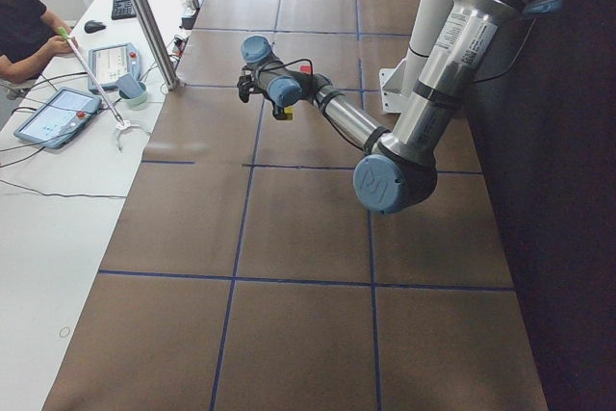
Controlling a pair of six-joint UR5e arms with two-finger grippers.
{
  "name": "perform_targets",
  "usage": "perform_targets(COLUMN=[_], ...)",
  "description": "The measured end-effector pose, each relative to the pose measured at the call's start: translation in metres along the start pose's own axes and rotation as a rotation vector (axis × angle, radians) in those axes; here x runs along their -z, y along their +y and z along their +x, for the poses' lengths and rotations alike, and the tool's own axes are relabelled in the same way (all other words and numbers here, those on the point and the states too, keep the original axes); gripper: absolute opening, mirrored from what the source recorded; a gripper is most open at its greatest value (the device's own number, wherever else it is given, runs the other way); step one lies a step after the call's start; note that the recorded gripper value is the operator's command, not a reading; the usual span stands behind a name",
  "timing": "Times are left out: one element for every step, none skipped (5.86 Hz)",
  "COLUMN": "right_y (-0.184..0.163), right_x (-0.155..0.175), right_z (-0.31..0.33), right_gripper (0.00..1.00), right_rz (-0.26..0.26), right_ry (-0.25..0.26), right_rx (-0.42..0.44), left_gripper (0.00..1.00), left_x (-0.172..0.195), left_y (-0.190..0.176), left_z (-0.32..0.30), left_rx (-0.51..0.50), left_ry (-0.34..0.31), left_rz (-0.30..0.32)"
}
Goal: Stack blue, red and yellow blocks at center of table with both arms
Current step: 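Carry the yellow cube with the left gripper above the red cube, then lower the yellow cube onto the red cube and open the left gripper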
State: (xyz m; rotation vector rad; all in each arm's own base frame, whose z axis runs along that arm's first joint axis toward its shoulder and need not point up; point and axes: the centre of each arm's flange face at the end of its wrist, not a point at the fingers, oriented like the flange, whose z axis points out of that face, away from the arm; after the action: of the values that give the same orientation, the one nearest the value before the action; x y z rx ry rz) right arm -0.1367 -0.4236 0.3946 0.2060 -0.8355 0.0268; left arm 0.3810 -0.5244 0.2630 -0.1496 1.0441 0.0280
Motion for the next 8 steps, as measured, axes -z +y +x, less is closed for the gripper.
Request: perform_targets(right_y=[-0.004, -0.005, -0.003, -0.002, -0.001, -0.001, 0.0, 0.001], right_x=[0.001, 0.0, 0.001, 0.002, 0.003, 0.003, 0.003, 0.002], right_z=[0.03, 0.053, 0.068, 0.075, 0.077, 0.077, 0.078, 0.078], right_gripper=[1.0, 1.0, 1.0, 1.0, 1.0, 1.0, 1.0, 1.0], right_rz=[-0.009, -0.019, -0.023, -0.023, -0.023, -0.024, -0.027, -0.03], right_ry=[0.011, 0.022, 0.031, 0.034, 0.034, 0.029, 0.023, 0.022], right_rx=[0.032, 0.055, 0.068, 0.071, 0.071, 0.071, 0.071, 0.069], left_gripper=[0.0, 0.0, 0.0, 0.0, 0.0, 0.0, 0.0, 0.0], left_x=[-0.01, -0.02, -0.033, -0.058, -0.078, -0.087, -0.092, -0.093], left_y=[0.015, 0.021, 0.018, 0.029, 0.042, 0.048, 0.049, 0.048], left_z=[0.081, 0.143, 0.189, 0.221, 0.237, 0.242, 0.242, 0.241], left_rx=[-0.046, -0.066, -0.061, -0.058, -0.056, -0.052, -0.048, -0.048], left_ry=[-0.036, -0.071, -0.111, -0.153, -0.18, -0.194, -0.201, -0.208], left_rz=[0.002, 0.0, -0.005, -0.005, -0.004, -0.005, -0.006, 0.004])
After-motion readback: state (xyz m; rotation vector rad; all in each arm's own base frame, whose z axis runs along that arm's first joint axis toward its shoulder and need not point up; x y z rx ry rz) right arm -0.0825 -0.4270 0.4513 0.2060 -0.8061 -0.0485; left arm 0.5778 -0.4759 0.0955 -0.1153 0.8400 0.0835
